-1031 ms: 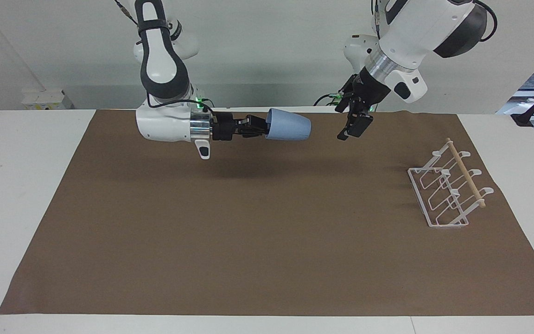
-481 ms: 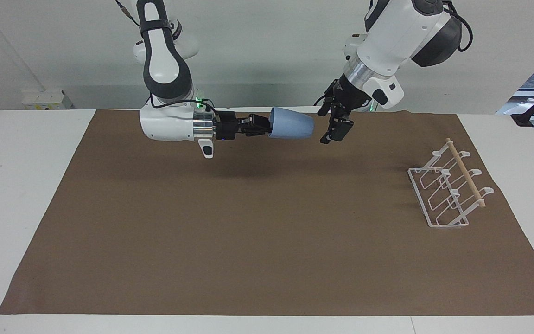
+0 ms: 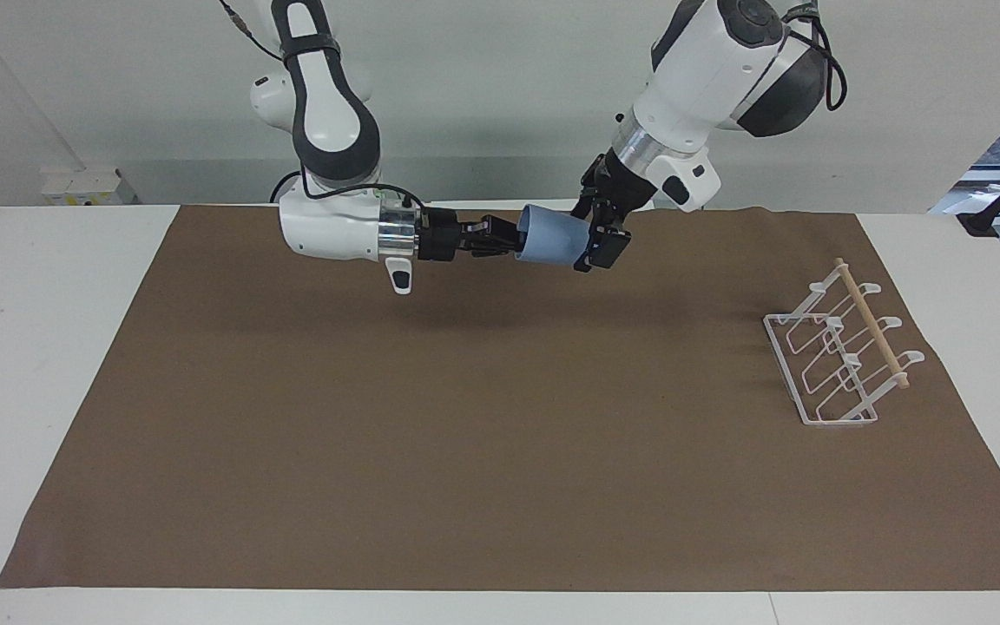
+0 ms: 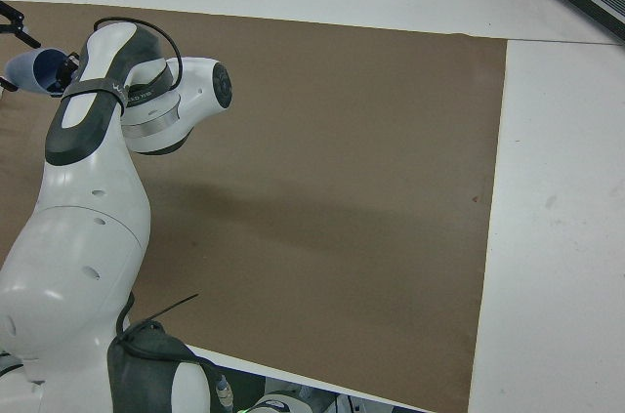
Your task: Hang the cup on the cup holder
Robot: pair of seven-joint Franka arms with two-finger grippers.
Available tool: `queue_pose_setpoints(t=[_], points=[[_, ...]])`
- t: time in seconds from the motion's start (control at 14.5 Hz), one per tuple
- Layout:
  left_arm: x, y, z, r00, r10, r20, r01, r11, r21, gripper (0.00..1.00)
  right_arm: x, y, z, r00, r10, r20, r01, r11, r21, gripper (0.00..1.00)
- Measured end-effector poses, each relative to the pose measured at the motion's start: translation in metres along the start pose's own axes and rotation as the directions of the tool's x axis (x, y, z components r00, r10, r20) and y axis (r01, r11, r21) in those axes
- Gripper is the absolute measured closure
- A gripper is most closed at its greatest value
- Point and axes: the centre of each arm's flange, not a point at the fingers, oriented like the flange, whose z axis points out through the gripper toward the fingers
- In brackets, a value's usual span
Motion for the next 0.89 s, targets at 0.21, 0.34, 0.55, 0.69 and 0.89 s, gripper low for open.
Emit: queue_pose_setpoints(t=[0.21, 0.34, 0.55, 0.69, 0.89], points=[[-0.001, -0.002, 0.008, 1.0, 0.005, -0.008, -0.005, 1.0, 0.009, 0.23, 0.001, 0.006, 0.0, 1.0, 0.01, -0.011, -0.01, 1.0, -0.008, 0.95], [-0.001, -0.002, 0.01, 1.0, 0.005, -0.009, -0.005, 1.0, 0.01, 0.23, 0.001, 0.007, 0.0, 1.0, 0.012, -0.011, -0.012, 1.0, -0.009, 0.95], [-0.001, -0.002, 0.01, 1.0, 0.005, -0.009, -0.005, 1.0, 0.01, 0.23, 0.001, 0.007, 0.0, 1.0, 0.012, -0.012, -0.012, 1.0, -0.009, 0.95], [-0.002, -0.003, 0.012, 1.0, 0.006, -0.009, -0.006, 1.0, 0.016, 0.23, 0.0, 0.005, 0.0, 1.0, 0.007, -0.013, -0.007, 1.0, -0.007, 0.78], [0.0, -0.002, 0.013, 1.0, 0.002, -0.01, -0.002, 1.0, 0.018, 0.23, 0.0, -0.004, -0.008, 0.997, -0.072, -0.023, 0.069, 0.991, -0.111, 0.45]])
